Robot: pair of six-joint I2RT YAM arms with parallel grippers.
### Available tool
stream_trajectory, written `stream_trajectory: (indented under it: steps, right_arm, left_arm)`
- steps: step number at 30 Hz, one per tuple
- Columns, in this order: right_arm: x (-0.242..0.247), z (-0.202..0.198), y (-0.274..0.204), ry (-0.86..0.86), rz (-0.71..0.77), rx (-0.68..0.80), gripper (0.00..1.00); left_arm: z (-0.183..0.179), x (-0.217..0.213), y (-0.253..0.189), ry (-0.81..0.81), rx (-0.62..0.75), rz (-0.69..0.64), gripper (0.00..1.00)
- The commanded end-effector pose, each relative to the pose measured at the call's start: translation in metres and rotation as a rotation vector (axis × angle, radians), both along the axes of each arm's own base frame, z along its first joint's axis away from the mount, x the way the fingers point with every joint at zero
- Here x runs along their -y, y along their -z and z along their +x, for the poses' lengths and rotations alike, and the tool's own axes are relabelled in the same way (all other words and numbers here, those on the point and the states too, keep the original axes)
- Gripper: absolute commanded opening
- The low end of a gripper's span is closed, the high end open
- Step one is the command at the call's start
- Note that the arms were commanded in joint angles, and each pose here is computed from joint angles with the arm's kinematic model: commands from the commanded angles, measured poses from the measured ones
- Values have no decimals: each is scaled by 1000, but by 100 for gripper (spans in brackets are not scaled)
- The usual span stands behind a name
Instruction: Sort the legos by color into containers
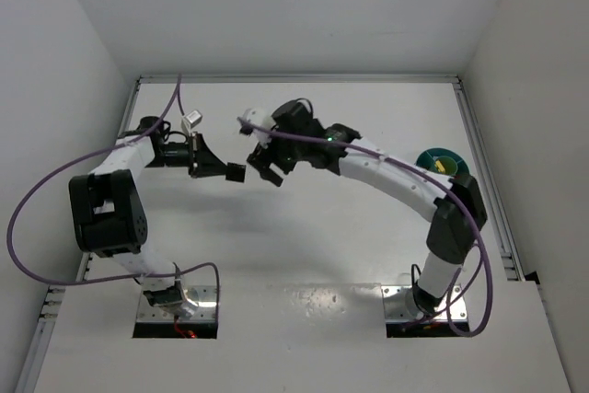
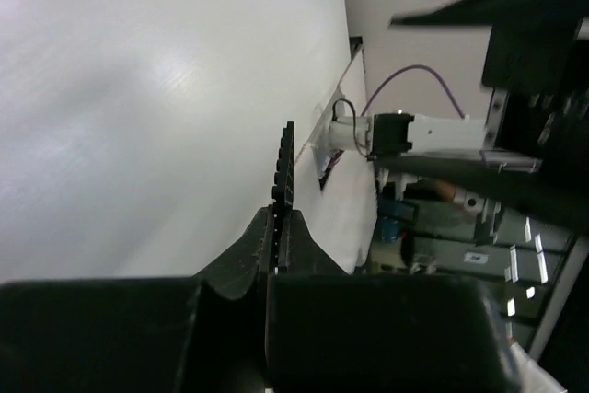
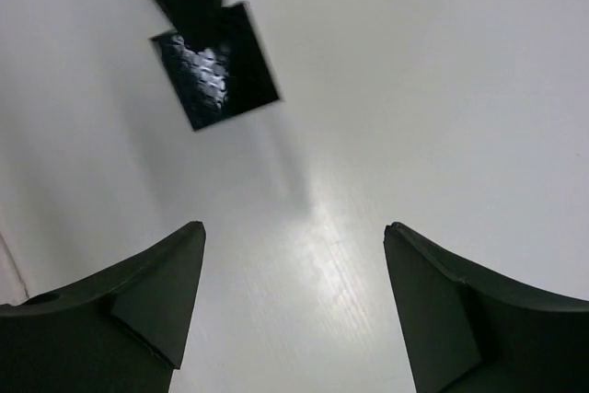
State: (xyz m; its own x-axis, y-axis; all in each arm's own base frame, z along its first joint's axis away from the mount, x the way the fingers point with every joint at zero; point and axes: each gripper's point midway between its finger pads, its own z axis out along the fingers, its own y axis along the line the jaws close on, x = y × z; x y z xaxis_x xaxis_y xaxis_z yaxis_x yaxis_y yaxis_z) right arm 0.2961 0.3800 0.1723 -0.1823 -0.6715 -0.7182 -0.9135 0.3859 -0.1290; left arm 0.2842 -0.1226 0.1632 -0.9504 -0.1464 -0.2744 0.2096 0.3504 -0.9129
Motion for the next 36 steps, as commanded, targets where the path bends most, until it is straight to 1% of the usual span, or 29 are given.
stream_trajectory:
  steps: [1, 2, 3, 4, 5, 6, 7, 8, 10, 11, 12, 13, 14, 15, 16, 17, 18, 19, 20, 22, 30, 34, 36]
  right_arm:
    - [31, 14, -39, 125, 154, -27, 78]
    - [48, 24, -41, 148, 183, -32, 78]
    - [51, 16, -53, 109, 234, -47, 78]
    - [55, 10, -49, 94, 229, -89, 78]
    - [60, 11, -55, 79, 233, -102, 77]
    - [55, 9, -66, 59, 266, -142, 73]
    - [57, 4, -63, 59, 263, -206, 71]
    - [56, 6, -62, 57, 308, -288, 70]
    - [58, 6, -62, 50, 362, -384, 69]
    - [59, 5, -69, 30, 407, -418, 69]
    - [61, -1, -72, -6, 472, -524, 68]
    - [59, 3, -82, -38, 536, -531, 64]
    - [59, -11, -80, -111, 596, -638, 62]
    - [65, -10, -86, -72, 660, -749, 59]
    - [65, -11, -91, -90, 704, -795, 55]
    - [60, -10, -109, -209, 776, -730, 54]
    - [63, -13, -101, -135, 802, -883, 52]
    - [61, -10, -98, -137, 819, -909, 50]
    - [60, -10, -104, -192, 853, -856, 49]
    - [61, -5, -110, -176, 878, -889, 49]
    - [48, -6, -110, -210, 858, -927, 49]
    - [47, -5, -100, -204, 837, -971, 49]
    - [47, -3, -94, -187, 830, -998, 52]
  left_arm:
    - [6, -7, -15, 57, 115, -53, 0]
    - [9, -7, -23, 68, 146, -71, 0]
    - [7, -7, -25, 78, 163, -67, 0]
    - [3, -6, -23, 88, 161, -78, 0]
    - [1, 1, -25, 120, 188, -64, 0]
    - [-4, 6, -28, 136, 196, -64, 0]
    - [-7, 11, -30, 156, 225, -60, 0]
    - [-21, 24, -35, 200, 247, -48, 0]
    - [-35, 41, -41, 260, 294, -35, 0]
    - [-41, 45, -44, 275, 319, -26, 0]
    - [-50, 47, -49, 280, 355, -1, 0]
    - [-44, 51, -55, 254, 368, 3, 0]
    - [-41, 51, -59, 227, 385, 12, 0]
    - [-38, 50, -53, 183, 373, 40, 0]
    - [-36, 50, -66, 142, 428, 50, 0]
    - [-21, 52, -82, 82, 469, 22, 0]
    - [-20, 51, -80, 49, 456, 0, 0]
    - [-16, 52, -85, 31, 459, -20, 0]
    - [-11, 56, -96, 13, 465, -44, 0]
    - [-8, 62, -92, 28, 437, -52, 0]
    - [-4, 75, -94, 55, 404, -83, 0]
    - [-4, 79, -94, 59, 392, -92, 0]
    - [-2, 79, -92, 60, 393, -92, 0]
